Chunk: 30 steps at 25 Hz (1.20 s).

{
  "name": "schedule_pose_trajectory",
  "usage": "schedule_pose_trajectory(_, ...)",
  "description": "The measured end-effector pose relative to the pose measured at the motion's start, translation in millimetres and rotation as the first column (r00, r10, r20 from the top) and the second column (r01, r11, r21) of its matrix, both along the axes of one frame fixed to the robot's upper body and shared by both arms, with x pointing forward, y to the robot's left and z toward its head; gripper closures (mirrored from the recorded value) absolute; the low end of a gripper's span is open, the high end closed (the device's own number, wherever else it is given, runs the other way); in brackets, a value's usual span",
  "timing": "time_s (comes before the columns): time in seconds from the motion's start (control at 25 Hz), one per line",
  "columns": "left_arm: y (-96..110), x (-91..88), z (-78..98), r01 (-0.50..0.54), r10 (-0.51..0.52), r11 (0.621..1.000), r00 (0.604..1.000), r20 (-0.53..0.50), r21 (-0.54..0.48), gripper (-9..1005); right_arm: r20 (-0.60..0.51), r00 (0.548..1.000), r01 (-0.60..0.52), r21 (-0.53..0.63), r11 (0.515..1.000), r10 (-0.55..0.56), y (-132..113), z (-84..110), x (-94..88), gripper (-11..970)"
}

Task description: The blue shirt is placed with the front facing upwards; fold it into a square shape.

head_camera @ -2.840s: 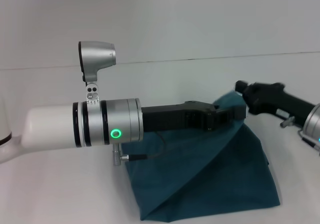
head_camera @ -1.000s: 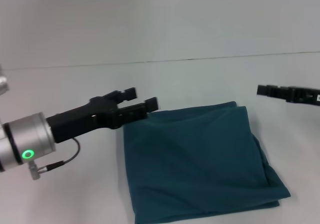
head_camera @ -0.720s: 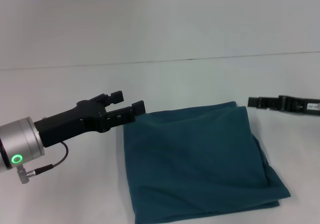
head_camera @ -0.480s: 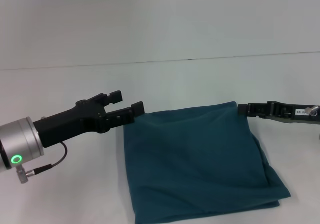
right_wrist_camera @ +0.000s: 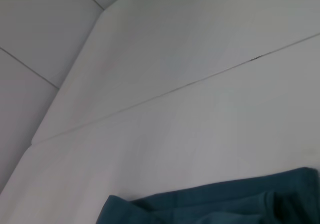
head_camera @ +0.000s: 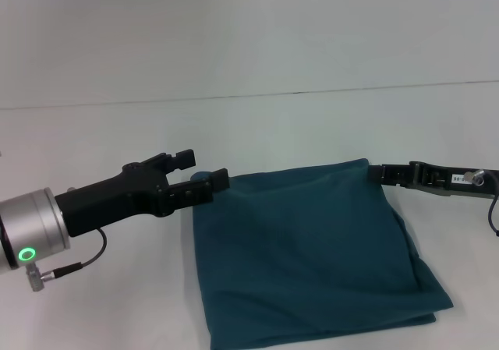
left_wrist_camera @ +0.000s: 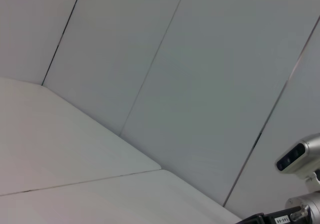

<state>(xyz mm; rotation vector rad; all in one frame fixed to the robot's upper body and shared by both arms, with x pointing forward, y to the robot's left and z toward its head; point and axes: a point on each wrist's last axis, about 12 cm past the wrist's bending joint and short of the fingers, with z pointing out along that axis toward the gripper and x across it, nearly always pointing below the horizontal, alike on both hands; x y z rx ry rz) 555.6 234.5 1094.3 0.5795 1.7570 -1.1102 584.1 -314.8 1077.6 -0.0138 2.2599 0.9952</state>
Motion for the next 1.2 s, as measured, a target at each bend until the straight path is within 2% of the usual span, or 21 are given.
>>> schedule_pose_trajectory(0.44, -3, -1.4, -2.7, 0.006, -0.006, 1.0, 1.0, -0.012, -0.007, 30, 0.014, 1.0, 0.022, -0.023, 1.0, -0.022, -9, 4.7, 3.9, 536)
schedule_pose_trajectory(0.8, -5, -1.2, -4.7, 0.006, -0.006, 1.0, 1.0, -0.02, -0.006, 31, 0.018, 1.0, -0.001, -0.044, 0.999, 0.001, 9, 4.0, 14.0, 541)
schedule_pose_trajectory(1.08, -4, 0.2, -3.9, 0.003, -0.003, 1.0, 1.0, -0.018, -0.003, 30, 0.004, 1.0, -0.024, -0.026, 0.999, 0.025, 17, 3.2, 15.3, 544)
schedule_pose_trajectory(1.2, -4, 0.6, -3.8, 0.001, -0.001, 1.0, 1.0, -0.018, -0.002, 30, -0.001, 1.0, -0.028, -0.026, 0.999, 0.027, 19, 1.9, 14.9, 616)
